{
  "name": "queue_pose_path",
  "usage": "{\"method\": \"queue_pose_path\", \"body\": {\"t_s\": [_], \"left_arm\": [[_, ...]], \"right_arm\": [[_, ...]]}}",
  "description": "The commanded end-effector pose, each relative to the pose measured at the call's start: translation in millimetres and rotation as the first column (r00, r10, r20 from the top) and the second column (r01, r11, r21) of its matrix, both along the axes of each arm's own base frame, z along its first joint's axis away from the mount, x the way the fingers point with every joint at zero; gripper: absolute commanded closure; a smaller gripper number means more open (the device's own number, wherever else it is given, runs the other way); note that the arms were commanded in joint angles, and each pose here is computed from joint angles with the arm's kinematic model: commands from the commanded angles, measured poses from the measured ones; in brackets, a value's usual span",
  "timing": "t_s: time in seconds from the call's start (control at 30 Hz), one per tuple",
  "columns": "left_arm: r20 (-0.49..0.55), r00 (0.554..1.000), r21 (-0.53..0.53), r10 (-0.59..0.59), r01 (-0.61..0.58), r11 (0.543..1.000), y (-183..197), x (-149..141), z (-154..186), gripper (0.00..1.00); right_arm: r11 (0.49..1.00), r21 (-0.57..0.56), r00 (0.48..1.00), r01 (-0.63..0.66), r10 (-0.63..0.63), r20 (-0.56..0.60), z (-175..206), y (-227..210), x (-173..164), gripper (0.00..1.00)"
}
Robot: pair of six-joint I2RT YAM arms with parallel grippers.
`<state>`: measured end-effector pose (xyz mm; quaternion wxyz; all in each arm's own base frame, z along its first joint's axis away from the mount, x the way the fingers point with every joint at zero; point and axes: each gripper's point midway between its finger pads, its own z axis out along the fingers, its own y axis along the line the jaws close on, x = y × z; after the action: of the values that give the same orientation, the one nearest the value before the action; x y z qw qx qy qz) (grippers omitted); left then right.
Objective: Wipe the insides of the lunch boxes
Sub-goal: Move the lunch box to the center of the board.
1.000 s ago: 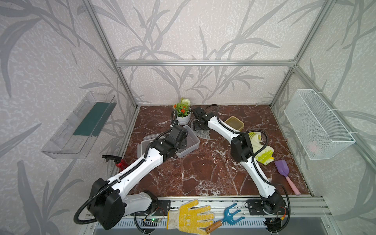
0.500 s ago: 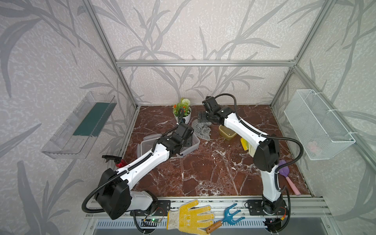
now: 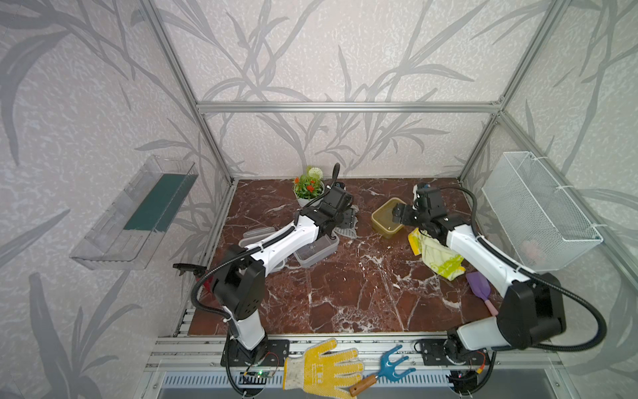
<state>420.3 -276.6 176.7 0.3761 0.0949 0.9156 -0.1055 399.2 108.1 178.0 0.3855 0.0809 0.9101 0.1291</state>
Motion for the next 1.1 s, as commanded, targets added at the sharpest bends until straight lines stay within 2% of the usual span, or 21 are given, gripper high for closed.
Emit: {"method": "queue_pose_path", "body": {"t_s": [0.0, 0.2, 0.53, 0.7, 0.93, 1.07], "left_arm": [[-0.02, 0.997, -0.04, -0.078, 0.077, 0.996, -30.5, 11.7, -3.1, 0.24], [-0.014, 0.994, -0.032, -0.113, 0.112, 0.993, -60.2, 34.3, -17.1, 0.2], [0.011, 0.994, -0.02, -0.11, 0.11, 0.994, -80.8, 61.2, -24.7, 0.15], [0.007, 0.994, -0.024, -0.11, 0.111, 0.994, -93.2, 74.0, -27.1, 0.12], [-0.045, 0.981, -0.068, -0.186, 0.183, 0.981, -119.0, 76.1, -40.1, 0.11], [-0.089, 0.967, -0.075, -0.239, 0.233, 0.97, -133.5, 65.8, -55.5, 0.11]], "right_arm": [[0.997, 0.08, 0.999, -0.019, 0.015, 0.047, 2.0, 0.0, -10.5, 0.05], [0.974, 0.224, 0.999, 0.032, -0.037, 0.017, -33.7, -25.1, -19.9, 0.07], [0.96, 0.279, 0.999, -0.019, 0.01, 0.032, -50.3, -16.2, -16.2, 0.07], [0.95, 0.313, 0.999, -0.004, -0.007, 0.033, -56.5, -15.1, -9.3, 0.07], [0.928, 0.372, 1.0, 0.024, -0.03, 0.01, -70.0, -17.5, 4.8, 0.07], [0.918, 0.396, 1.0, 0.002, 0.006, -0.017, -79.2, -10.4, 14.6, 0.19]]}}
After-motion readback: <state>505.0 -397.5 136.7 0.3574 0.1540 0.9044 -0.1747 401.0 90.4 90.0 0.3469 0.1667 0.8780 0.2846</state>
